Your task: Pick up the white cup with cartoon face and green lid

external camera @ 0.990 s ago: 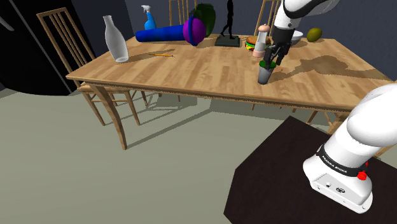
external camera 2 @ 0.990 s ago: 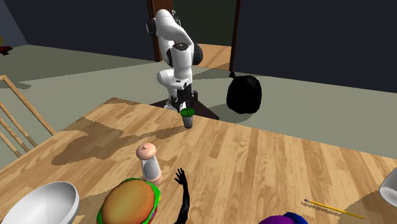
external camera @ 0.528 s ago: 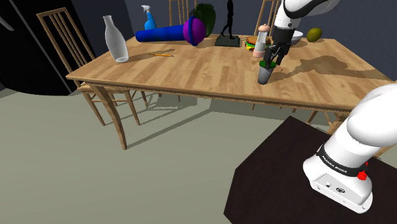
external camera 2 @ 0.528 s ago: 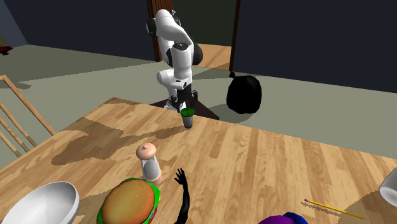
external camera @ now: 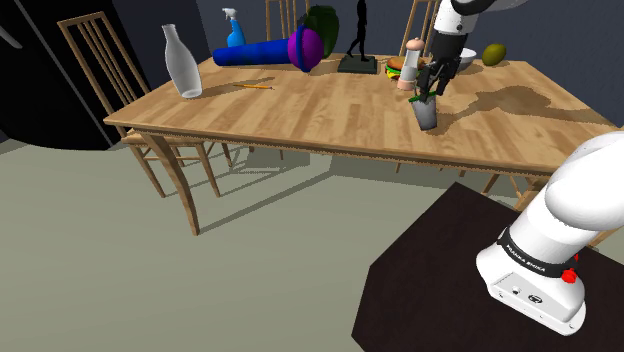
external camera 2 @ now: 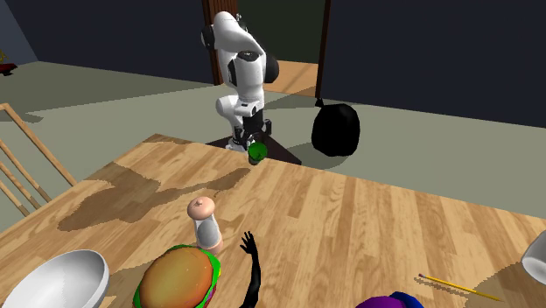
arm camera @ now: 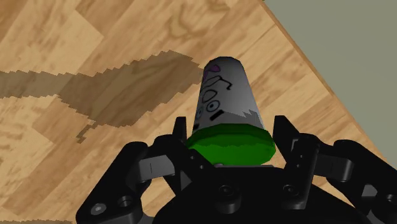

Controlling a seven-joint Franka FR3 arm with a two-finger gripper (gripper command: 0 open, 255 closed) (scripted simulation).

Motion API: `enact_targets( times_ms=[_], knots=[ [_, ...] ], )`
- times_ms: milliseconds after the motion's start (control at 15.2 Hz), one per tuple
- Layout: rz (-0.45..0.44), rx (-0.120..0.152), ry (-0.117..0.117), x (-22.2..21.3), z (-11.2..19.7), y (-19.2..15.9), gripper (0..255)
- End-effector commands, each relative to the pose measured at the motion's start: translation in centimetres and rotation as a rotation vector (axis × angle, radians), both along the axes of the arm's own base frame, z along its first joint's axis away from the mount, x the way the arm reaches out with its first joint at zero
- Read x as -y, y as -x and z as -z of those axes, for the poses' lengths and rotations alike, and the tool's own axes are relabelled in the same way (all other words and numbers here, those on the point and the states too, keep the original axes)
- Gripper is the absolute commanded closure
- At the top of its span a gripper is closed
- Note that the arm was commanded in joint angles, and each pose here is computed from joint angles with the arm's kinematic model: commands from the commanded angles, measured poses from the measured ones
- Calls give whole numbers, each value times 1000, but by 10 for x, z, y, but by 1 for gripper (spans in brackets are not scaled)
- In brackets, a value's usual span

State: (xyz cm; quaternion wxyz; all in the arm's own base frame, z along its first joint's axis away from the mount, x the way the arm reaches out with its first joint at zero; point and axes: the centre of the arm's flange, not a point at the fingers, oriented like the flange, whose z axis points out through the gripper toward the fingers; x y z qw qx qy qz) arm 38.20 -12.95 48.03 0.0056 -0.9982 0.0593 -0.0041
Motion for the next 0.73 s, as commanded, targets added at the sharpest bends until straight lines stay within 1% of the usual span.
enact_targets(
  times_ms=[0, 528, 660],
  knots=[
    [0, 0, 0, 0, -12, -1, 255],
    [0, 0, 0, 0, -54, -1, 255],
    [0, 0, 0, 0, -55, -1, 255]
  ],
)
